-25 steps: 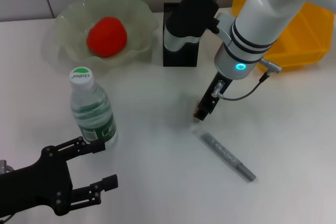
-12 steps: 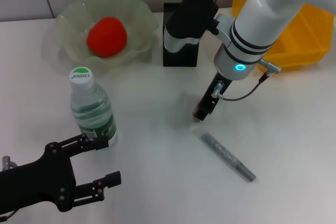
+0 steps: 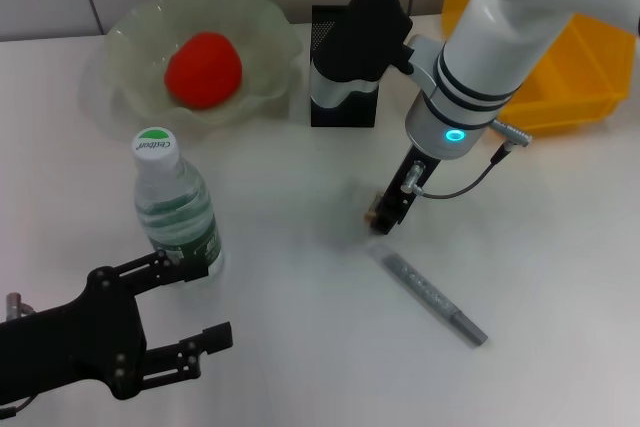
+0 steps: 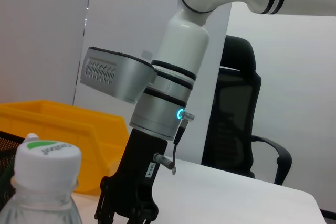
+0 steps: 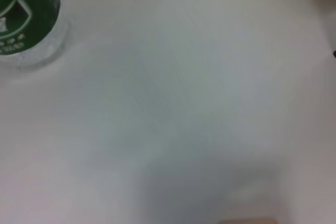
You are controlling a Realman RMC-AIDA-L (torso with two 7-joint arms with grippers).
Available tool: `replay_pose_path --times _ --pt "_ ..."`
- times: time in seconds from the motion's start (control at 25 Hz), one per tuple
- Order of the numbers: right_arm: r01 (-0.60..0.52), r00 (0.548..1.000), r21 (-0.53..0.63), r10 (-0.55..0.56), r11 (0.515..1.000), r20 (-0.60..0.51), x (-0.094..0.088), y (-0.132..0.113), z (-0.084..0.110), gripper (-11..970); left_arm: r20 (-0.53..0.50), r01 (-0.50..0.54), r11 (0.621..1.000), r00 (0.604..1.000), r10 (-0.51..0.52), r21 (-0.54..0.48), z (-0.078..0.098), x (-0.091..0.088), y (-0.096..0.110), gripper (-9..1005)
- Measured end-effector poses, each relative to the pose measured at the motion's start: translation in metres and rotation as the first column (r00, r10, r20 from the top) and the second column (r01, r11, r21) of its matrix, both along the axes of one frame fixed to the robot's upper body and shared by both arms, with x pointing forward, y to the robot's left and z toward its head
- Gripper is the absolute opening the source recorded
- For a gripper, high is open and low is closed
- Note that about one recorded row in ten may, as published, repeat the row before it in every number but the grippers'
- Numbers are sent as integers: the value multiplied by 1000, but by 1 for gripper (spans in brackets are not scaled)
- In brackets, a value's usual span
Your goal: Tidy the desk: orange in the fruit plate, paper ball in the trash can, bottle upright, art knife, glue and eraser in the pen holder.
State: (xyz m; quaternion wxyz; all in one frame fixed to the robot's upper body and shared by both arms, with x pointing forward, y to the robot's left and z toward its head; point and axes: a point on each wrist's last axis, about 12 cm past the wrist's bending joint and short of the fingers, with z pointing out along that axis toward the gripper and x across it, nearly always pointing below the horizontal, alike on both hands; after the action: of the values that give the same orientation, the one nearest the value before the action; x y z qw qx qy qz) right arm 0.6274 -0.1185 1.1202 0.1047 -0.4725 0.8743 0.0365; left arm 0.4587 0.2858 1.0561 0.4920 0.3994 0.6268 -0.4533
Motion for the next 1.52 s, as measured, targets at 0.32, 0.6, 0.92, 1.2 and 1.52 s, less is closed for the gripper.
replay_pose_path --times 0.32,0.6,0.92,1.2,1.52 --pt "0 1000 20 0 1000 23 2 2 6 406 -4 0 1000 1000 0 -4 -1 0 -1 773" --pt "-9 997 85 2 996 83 0 2 33 421 -5 -4 1000 1000 3 -5 -1 -1 0 773" --pt "-10 968 202 -41 979 248 -8 -9 84 446 -4 -6 1000 1000 6 -4 -1 -1 1 773" --pt "40 923 238 -127 971 363 -3 -24 102 469 -5 -6 1000 1000 6 -4 -1 -1 1 773" --pt "69 886 279 -187 958 424 10 -30 95 494 -7 -2 1000 1000 2 -5 0 1 -1 773"
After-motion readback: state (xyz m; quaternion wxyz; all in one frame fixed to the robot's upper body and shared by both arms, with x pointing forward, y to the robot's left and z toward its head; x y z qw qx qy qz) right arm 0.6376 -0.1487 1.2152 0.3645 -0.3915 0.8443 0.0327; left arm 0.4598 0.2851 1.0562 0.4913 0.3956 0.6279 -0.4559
